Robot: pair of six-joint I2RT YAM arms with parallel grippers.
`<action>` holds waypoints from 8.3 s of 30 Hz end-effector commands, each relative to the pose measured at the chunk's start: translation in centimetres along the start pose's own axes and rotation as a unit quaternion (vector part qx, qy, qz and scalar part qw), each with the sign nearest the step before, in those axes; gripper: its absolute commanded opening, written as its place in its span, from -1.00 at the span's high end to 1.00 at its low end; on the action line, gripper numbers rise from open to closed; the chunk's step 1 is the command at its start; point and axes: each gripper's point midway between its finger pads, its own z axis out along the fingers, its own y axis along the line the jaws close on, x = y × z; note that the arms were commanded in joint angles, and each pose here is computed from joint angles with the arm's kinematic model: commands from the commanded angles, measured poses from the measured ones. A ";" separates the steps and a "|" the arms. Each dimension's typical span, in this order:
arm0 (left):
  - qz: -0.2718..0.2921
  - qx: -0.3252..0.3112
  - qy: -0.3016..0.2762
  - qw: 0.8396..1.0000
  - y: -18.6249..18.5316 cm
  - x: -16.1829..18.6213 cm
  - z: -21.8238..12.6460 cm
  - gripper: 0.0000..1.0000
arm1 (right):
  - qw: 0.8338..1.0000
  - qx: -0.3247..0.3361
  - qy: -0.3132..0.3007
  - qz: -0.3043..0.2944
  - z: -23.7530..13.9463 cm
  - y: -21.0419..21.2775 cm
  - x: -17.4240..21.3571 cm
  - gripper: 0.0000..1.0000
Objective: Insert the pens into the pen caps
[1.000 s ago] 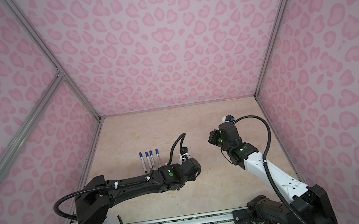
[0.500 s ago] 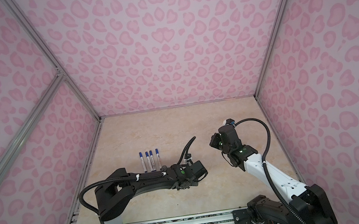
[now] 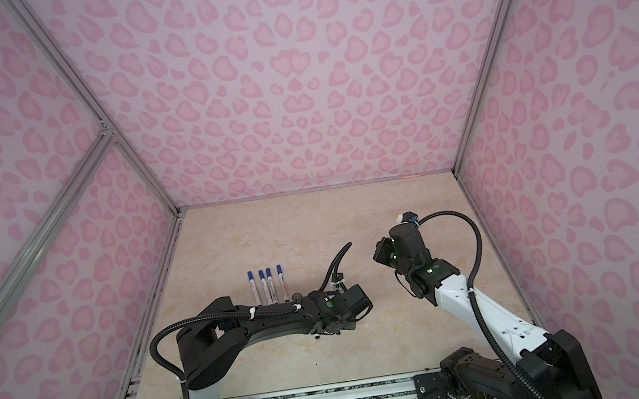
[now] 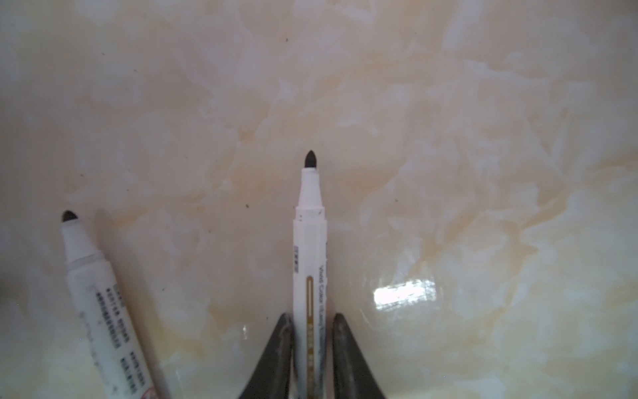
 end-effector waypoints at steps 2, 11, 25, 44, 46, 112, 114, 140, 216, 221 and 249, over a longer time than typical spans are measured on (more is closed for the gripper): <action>0.017 -0.005 0.067 0.998 1.2 2.9 -0.3 0.12 | 1.000 -0.002 -0.003 -0.004 -0.2 0.0 -0.1 0.99; 0.038 -0.002 0.096 0.995 0.9 3.7 -0.4 0.18 | 1.000 -0.003 -0.012 -0.004 -0.9 0.0 -0.4 0.98; 0.039 -0.016 0.115 0.992 1.4 3.3 1.9 0.22 | 1.000 -0.005 -0.025 -0.006 -1.4 -0.1 -0.7 0.95; 0.042 -0.013 0.111 0.993 1.5 2.8 2.0 0.93 | 1.000 -0.002 -0.021 -0.006 -1.1 -0.4 -0.5 0.95; 0.039 -0.004 0.094 0.995 1.7 1.6 0.9 0.93 | 1.000 -0.005 -0.019 -0.006 -1.1 -0.4 -0.4 0.95; -0.004 0.186 -0.182 0.966 2.1 -8.3 -16.5 0.93 | 0.974 -0.209 0.077 -0.041 -3.0 13.6 7.7 0.95; -0.005 0.188 -0.183 0.965 2.0 -8.4 -16.6 0.93 | 0.974 -0.208 0.079 -0.041 -3.0 13.6 8.0 0.95; -0.006 0.158 -0.203 0.966 3.3 -9.0 -16.5 0.93 | 0.972 -0.208 0.100 -0.037 -3.2 13.8 9.1 0.97; -0.097 0.140 -0.262 0.950 11.7 -12.8 -17.1 0.93 | 0.957 -0.253 0.131 -0.045 -4.3 18.2 15.6 0.92; -0.098 0.134 -0.246 0.955 11.8 -12.3 -16.1 0.93 | 0.962 -0.241 0.109 -0.062 -4.4 17.9 14.3 0.36; -0.160 -0.037 -0.035 0.986 15.5 -11.4 1.1 0.93 | 0.988 -0.136 0.017 -0.067 -4.9 9.5 9.1 -0.02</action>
